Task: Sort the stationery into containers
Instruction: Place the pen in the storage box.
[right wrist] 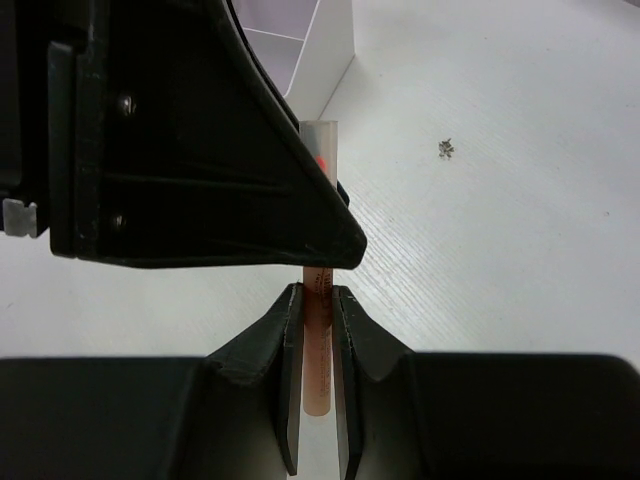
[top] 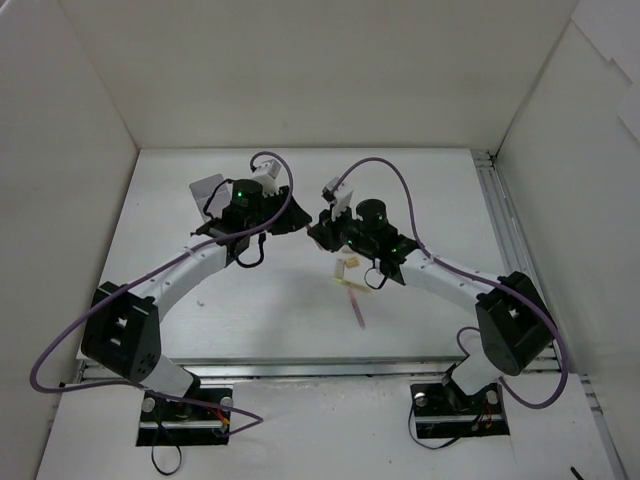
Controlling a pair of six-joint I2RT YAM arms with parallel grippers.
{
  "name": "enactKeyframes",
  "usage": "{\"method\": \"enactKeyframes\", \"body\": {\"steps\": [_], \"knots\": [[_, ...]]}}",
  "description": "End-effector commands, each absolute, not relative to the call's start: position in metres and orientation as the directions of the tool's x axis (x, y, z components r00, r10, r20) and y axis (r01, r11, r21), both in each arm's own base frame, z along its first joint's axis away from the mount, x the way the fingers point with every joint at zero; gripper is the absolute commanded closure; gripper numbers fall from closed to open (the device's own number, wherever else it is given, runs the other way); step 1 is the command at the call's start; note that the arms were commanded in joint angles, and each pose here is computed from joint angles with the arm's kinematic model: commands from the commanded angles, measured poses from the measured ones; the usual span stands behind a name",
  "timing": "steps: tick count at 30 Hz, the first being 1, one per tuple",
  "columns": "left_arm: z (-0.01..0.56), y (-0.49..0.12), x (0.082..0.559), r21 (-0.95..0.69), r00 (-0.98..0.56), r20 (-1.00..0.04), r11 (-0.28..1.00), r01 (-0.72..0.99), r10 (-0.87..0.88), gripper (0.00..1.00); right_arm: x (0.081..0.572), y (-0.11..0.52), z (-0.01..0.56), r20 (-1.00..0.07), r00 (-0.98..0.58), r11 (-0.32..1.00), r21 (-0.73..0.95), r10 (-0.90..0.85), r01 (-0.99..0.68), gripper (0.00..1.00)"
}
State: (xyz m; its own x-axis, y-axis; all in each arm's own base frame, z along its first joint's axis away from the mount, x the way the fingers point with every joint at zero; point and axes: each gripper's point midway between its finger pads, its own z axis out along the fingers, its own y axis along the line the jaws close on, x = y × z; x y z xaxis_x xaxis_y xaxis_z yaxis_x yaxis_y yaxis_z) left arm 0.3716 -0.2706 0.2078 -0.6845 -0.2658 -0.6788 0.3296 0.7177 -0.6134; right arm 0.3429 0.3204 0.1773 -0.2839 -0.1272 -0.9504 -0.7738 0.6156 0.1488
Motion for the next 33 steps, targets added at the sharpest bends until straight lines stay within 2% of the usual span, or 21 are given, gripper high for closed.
{"method": "enactKeyframes", "body": {"steps": [1,6,9,10,12,14,15,17,18,20,21,28,29,33], "knots": [[0.253,-0.277,0.376,-0.612,-0.595,-0.739,0.684,0.398,-0.315,0.69,0.346,0.326,0.233,-0.988,-0.155,0.603,0.109,-0.025,-0.790,1.00],[0.248,-0.283,0.378,-0.613,-0.603,-0.736,0.680,0.401,-0.308,0.75,0.338,0.335,0.234,-0.989,-0.146,0.570,0.100,-0.036,-0.815,1.00],[0.249,-0.283,0.379,-0.614,-0.601,-0.736,0.682,0.397,-0.313,0.90,0.337,0.335,0.233,-0.989,-0.143,0.571,0.095,-0.040,-0.815,1.00],[0.250,-0.282,0.379,-0.614,-0.599,-0.736,0.683,0.395,-0.316,1.00,0.336,0.335,0.232,-0.989,-0.143,0.571,0.094,-0.042,-0.815,1.00],[0.249,-0.280,0.380,-0.607,-0.593,-0.742,0.691,0.393,-0.313,1.00,0.338,0.334,0.231,-0.988,-0.148,0.584,0.097,-0.040,-0.806,0.99],[0.254,-0.280,0.377,-0.598,-0.580,-0.752,0.696,0.398,-0.314,1.00,0.341,0.331,0.231,-0.987,-0.154,0.601,0.102,-0.036,-0.793,0.90],[0.256,-0.277,0.376,-0.587,-0.568,-0.762,0.704,0.401,-0.312,1.00,0.341,0.332,0.232,-0.987,-0.155,0.599,0.104,-0.033,-0.794,0.73],[0.258,-0.268,0.379,-0.562,-0.543,-0.778,0.738,0.374,-0.316,1.00,0.339,0.333,0.233,-0.987,-0.160,0.592,0.111,-0.030,-0.798,0.58],[0.267,-0.262,0.381,-0.533,-0.510,-0.802,0.758,0.376,-0.311,1.00,0.339,0.333,0.235,-0.986,-0.168,0.594,0.122,-0.023,-0.796,0.40],[0.267,-0.244,0.387,-0.499,-0.487,-0.819,0.798,0.339,-0.305,1.00,0.337,0.334,0.237,-0.984,-0.177,0.585,0.132,-0.019,-0.800,0.26],[0.273,-0.235,0.388,-0.484,-0.464,-0.832,0.807,0.338,-0.304,1.00,0.336,0.335,0.238,-0.984,-0.177,0.582,0.133,-0.020,-0.803,0.02],[0.269,-0.114,0.419,-0.442,-0.365,-0.851,0.890,0.107,-0.378,1.00,0.327,0.320,0.234,-0.970,-0.231,0.619,0.134,-0.079,-0.774,0.02],[0.268,-0.087,0.424,-0.399,-0.326,-0.872,0.916,0.047,-0.364,1.00,0.330,0.311,0.235,-0.970,-0.229,0.655,0.123,-0.079,-0.746,0.02],[0.272,-0.037,0.433,-0.307,-0.274,-0.914,0.952,-0.017,-0.299,1.00,0.340,0.278,0.217,-0.961,-0.265,0.781,0.101,-0.084,-0.616,0.02]]}}
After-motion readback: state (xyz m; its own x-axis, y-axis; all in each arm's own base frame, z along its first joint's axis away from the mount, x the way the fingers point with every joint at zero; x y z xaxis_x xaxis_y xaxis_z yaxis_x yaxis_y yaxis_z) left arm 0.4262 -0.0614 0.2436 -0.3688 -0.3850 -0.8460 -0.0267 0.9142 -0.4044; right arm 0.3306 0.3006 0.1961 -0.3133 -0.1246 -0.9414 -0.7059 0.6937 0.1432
